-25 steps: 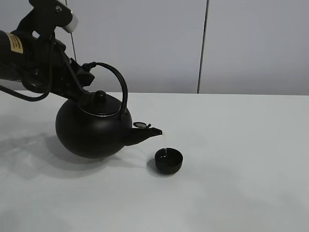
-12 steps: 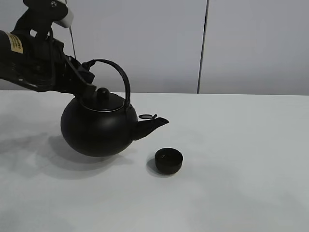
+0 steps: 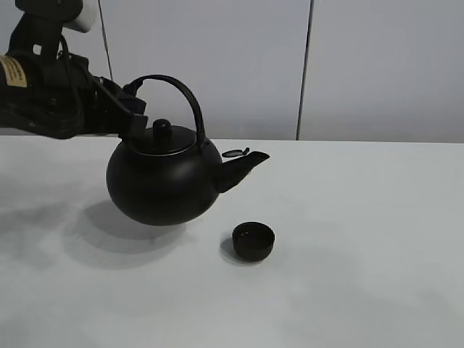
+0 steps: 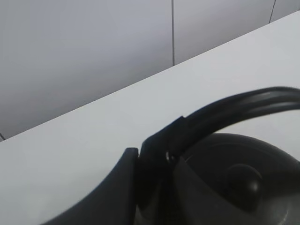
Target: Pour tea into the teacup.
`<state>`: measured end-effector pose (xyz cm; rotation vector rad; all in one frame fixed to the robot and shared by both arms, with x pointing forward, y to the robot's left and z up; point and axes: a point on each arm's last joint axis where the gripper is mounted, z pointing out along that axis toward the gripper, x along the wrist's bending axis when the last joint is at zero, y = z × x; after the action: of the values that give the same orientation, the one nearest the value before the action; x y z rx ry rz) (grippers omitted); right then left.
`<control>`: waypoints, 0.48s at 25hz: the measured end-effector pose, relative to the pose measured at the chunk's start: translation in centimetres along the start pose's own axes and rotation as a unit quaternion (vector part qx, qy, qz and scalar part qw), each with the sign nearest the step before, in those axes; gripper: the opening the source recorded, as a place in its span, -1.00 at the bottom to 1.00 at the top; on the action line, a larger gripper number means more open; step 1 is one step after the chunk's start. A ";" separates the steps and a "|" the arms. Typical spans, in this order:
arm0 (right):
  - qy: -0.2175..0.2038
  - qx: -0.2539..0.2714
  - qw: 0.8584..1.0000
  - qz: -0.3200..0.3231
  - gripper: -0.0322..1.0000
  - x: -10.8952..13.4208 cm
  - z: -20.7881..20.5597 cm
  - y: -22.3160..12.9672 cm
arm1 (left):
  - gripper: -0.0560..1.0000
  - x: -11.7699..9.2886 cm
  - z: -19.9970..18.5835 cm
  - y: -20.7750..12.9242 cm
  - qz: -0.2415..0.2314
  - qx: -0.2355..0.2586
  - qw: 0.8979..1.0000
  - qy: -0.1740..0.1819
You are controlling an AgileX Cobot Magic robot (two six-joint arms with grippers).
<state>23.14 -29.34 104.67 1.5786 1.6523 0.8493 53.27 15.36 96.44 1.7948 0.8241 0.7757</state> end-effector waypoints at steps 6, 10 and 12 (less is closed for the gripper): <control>0.000 0.000 1.000 0.000 0.30 0.0 0.0 0.0 | -0.67 0.1 -0.7 -1.4 -0.005 0.002 1.000 0.002; 0.000 0.000 1.000 0.000 0.30 0.0 0.0 0.0 | -0.67 1.4 -0.2 -2.6 -0.034 0.005 0.999 0.020; 0.000 0.000 1.000 0.000 0.30 0.0 0.0 0.0 | -0.67 1.5 0.2 -3.4 -0.039 0.006 0.999 0.022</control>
<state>23.14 -29.34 104.67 1.5786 1.6523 0.8493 53.69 17.46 93.40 1.7502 0.9251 0.7630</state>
